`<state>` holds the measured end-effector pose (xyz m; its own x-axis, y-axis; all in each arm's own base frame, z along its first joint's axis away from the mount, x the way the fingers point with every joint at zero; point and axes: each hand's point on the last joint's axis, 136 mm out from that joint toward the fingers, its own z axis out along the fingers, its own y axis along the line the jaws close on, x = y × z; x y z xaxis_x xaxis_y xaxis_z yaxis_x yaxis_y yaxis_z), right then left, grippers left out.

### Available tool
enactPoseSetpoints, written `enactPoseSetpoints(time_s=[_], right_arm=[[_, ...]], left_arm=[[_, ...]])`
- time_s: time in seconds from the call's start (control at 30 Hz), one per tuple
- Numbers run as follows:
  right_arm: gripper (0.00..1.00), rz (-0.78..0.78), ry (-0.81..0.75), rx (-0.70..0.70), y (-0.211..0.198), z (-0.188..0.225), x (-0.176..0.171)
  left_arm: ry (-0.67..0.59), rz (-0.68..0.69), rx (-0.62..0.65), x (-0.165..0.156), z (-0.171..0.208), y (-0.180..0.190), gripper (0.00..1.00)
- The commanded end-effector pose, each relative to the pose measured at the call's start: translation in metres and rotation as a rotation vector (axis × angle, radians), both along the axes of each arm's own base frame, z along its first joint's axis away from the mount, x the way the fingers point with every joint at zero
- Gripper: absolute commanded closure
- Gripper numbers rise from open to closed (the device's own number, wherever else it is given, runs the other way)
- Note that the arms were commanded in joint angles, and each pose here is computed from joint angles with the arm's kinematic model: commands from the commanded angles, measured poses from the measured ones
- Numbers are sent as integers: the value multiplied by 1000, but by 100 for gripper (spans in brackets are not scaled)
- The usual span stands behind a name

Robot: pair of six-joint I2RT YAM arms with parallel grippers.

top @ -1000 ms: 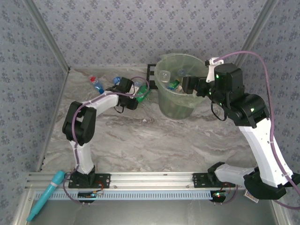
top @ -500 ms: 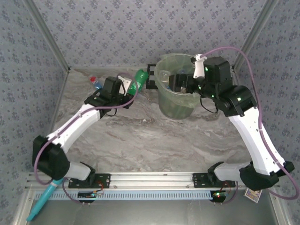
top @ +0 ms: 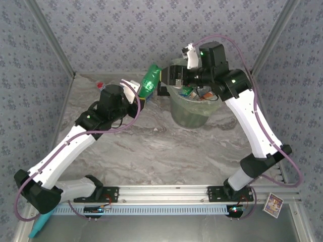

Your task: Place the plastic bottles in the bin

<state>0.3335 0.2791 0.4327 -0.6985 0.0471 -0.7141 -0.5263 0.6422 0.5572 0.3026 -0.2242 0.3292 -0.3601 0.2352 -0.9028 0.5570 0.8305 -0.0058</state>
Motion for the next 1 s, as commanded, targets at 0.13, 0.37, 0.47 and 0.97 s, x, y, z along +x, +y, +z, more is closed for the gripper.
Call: enactPoseSetpoints(time_s=[0.13, 0.37, 0.47, 0.97], right_arm=[[6, 49, 99, 16, 14, -10, 0], [8, 68, 142, 56, 22, -15, 6], [10, 85, 147, 98, 24, -9, 6], [36, 134, 166, 201, 20, 6, 6]], left_arm=[[-111, -57, 18, -18, 39, -8, 80], [-135, -104, 17, -24, 50, -18, 80], [-126, -121, 27, -25, 47, -23, 80], [-112, -152, 61, -28, 36, -32, 81]])
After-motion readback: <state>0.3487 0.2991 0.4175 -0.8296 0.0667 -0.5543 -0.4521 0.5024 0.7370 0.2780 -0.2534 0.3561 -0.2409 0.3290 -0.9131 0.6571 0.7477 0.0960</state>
